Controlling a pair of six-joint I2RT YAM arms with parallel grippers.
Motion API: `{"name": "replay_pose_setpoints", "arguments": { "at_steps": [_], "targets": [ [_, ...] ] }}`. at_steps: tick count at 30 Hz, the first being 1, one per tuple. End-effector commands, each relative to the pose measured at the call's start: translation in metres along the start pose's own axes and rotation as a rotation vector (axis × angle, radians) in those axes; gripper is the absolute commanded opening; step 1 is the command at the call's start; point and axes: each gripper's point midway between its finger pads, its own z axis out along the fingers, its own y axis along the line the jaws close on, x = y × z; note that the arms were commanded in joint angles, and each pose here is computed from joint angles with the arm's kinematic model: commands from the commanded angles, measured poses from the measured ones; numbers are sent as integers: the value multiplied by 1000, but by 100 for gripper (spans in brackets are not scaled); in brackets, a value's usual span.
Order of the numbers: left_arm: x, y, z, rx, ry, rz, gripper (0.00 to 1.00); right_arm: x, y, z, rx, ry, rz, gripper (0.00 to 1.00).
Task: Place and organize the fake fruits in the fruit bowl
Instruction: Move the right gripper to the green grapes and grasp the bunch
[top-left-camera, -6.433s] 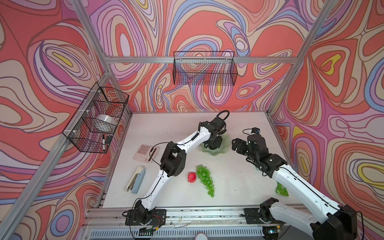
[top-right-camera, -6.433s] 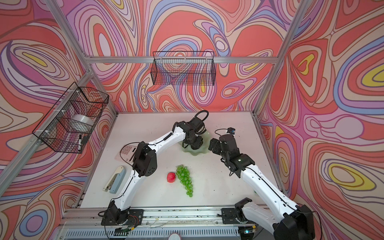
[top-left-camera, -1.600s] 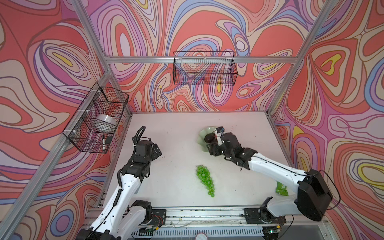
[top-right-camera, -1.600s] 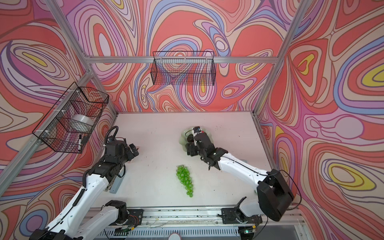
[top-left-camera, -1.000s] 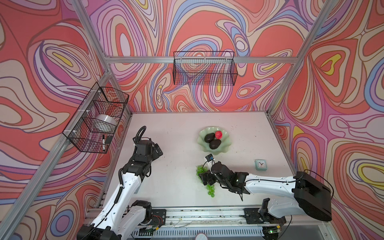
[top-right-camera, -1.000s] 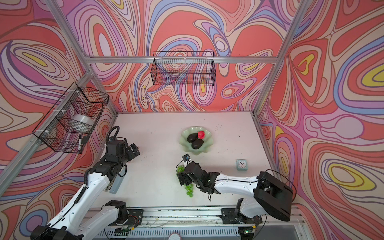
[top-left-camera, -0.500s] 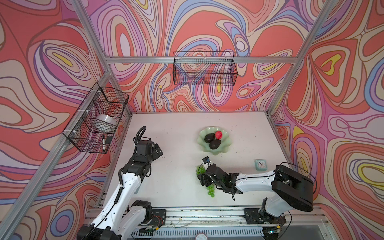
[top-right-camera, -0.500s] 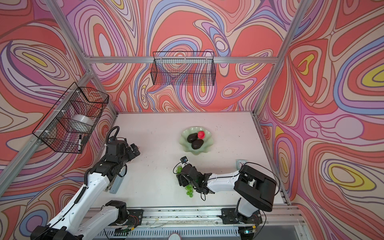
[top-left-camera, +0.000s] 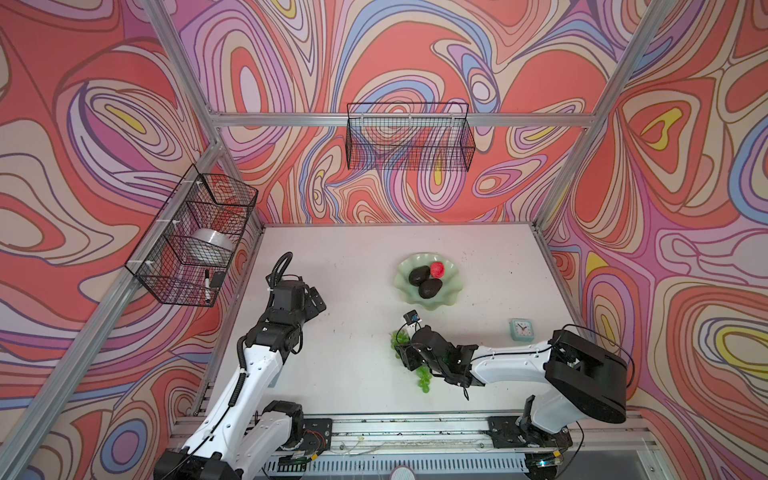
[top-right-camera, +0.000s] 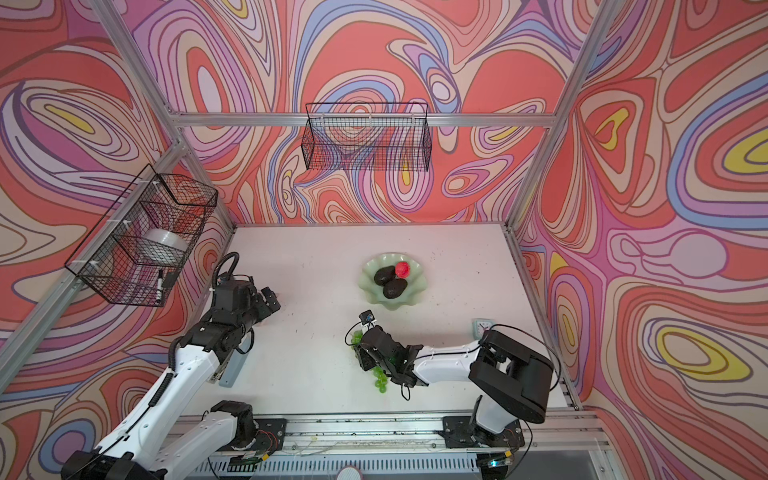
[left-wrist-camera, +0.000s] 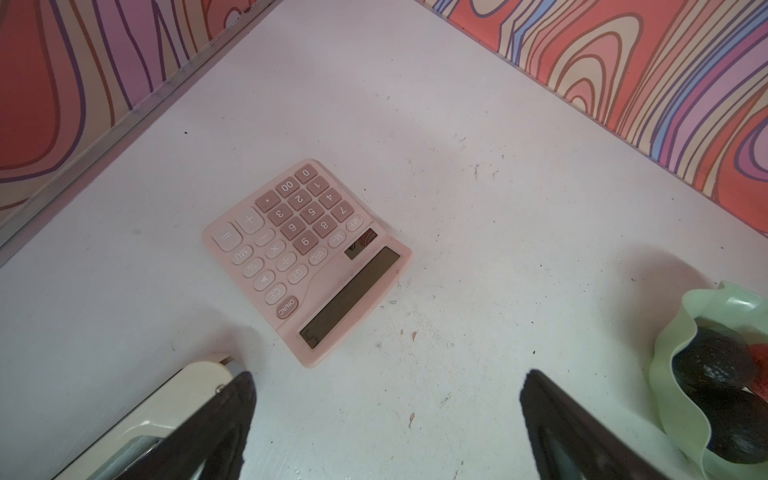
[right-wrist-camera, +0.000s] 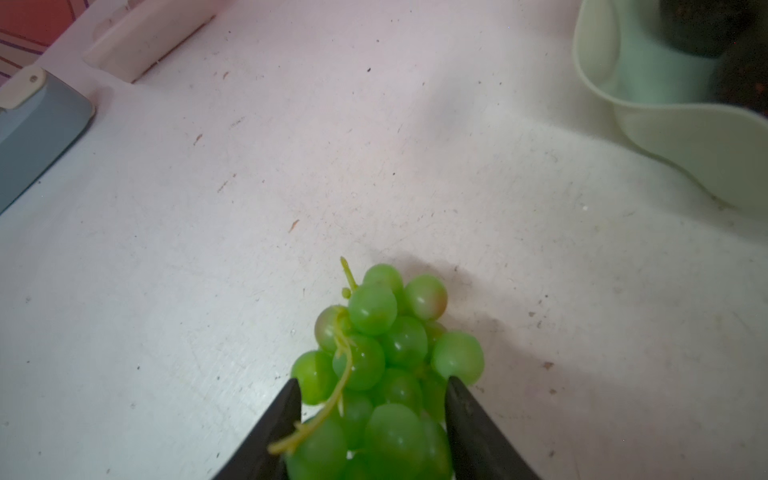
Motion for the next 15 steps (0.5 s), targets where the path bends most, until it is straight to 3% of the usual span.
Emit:
{"name": "replay_pose_setpoints", "arguments": {
  "at_steps": [1,8,10,15],
  "targets": [
    [-2,-1,1,1,-4,-15,100,-29,16,-14,-41,-52,15,51],
    [-2,-1,0,5,-1,-18,100,-65,29,-35,-81,-115,42,46],
    [-2,-1,0,6,-1,-19,100,-59,29,-32,-70,-78,18,52],
    [-2,-1,-1,3,-2,-11,100,-25,16,-19,-30,27,-33,80]
  ]
}}
